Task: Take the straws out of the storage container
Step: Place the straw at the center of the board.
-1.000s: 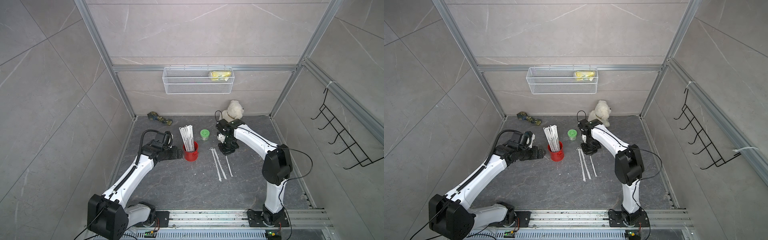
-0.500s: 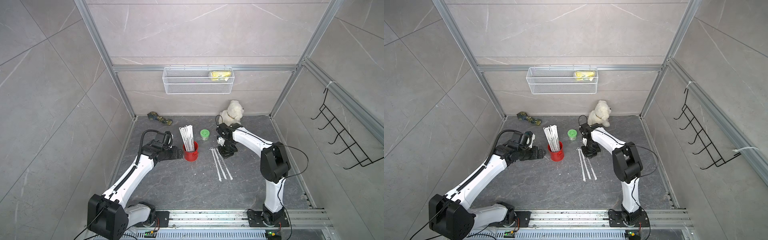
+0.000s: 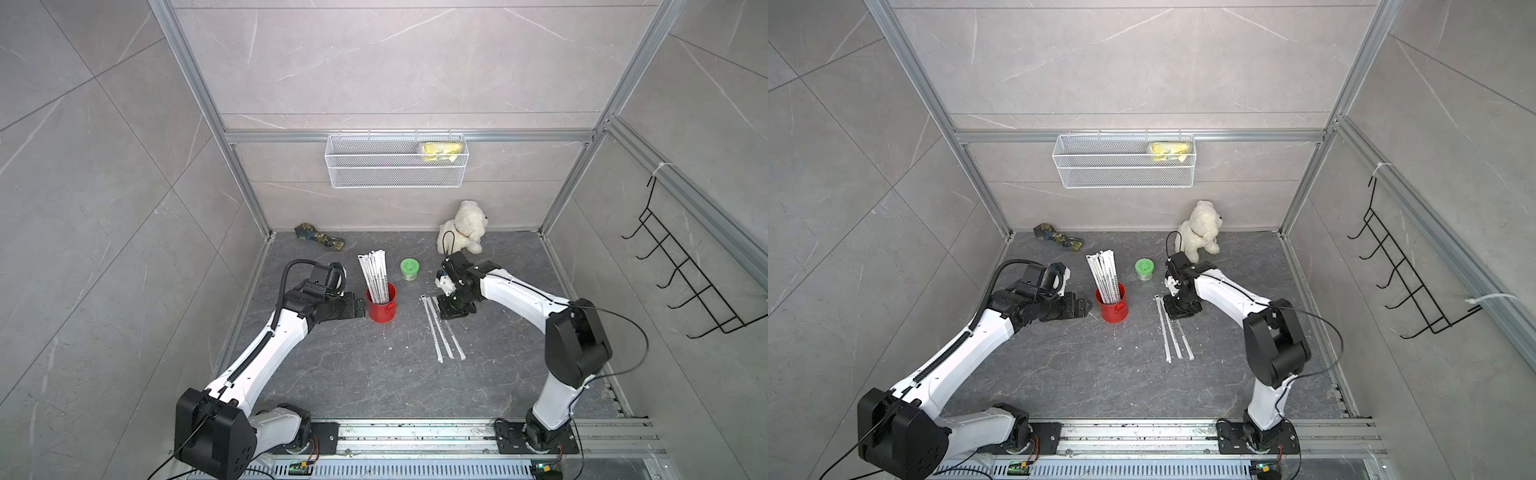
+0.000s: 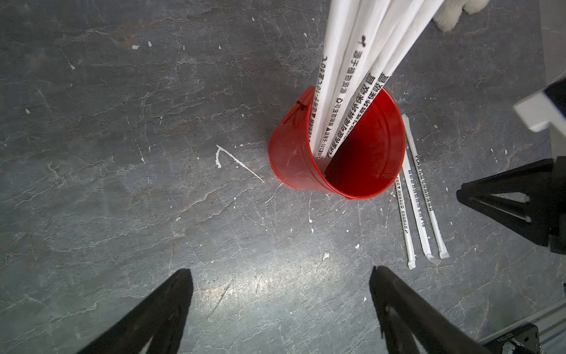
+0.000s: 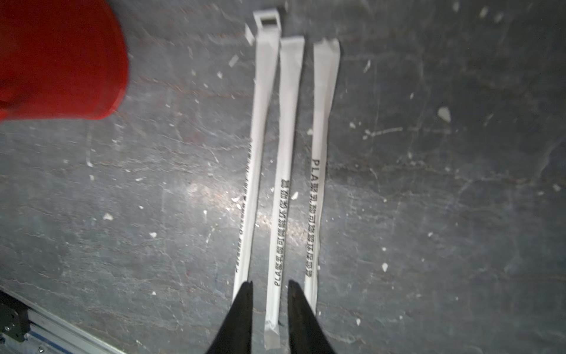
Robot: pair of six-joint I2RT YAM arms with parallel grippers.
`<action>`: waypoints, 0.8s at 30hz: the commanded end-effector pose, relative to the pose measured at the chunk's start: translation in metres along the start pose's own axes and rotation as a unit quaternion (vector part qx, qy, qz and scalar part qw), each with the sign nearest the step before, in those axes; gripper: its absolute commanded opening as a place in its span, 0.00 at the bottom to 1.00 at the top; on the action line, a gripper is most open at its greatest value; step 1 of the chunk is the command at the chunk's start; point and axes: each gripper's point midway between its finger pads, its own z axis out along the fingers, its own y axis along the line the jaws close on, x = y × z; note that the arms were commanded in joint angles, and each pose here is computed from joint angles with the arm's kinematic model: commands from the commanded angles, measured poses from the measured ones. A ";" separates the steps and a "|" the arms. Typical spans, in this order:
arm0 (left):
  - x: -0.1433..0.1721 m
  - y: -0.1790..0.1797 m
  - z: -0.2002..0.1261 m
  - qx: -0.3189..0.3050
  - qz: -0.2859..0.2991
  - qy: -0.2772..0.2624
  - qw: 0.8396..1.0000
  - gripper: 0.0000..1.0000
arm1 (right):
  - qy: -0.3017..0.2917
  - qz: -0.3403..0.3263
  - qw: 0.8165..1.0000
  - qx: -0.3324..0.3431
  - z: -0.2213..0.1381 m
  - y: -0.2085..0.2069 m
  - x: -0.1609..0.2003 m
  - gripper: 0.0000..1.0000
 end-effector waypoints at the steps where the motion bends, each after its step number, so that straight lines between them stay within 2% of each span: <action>1: -0.008 -0.009 -0.008 0.011 0.019 -0.008 1.000 0.95 | -0.119 -0.023 0.992 -0.042 -0.023 0.035 -0.039 0.31; 5: -0.008 -0.010 -0.008 0.012 0.021 -0.008 1.000 0.95 | -0.164 -0.053 0.984 -0.054 -0.035 0.066 -0.060 0.35; 13: -0.010 -0.009 -0.010 0.010 0.021 -0.014 1.000 0.95 | -0.205 -0.083 0.973 -0.070 -0.035 0.118 -0.103 0.33; 24: -0.010 -0.008 -0.010 0.007 0.022 -0.013 1.000 0.96 | -0.195 -0.100 0.973 -0.067 -0.018 0.139 -0.122 0.33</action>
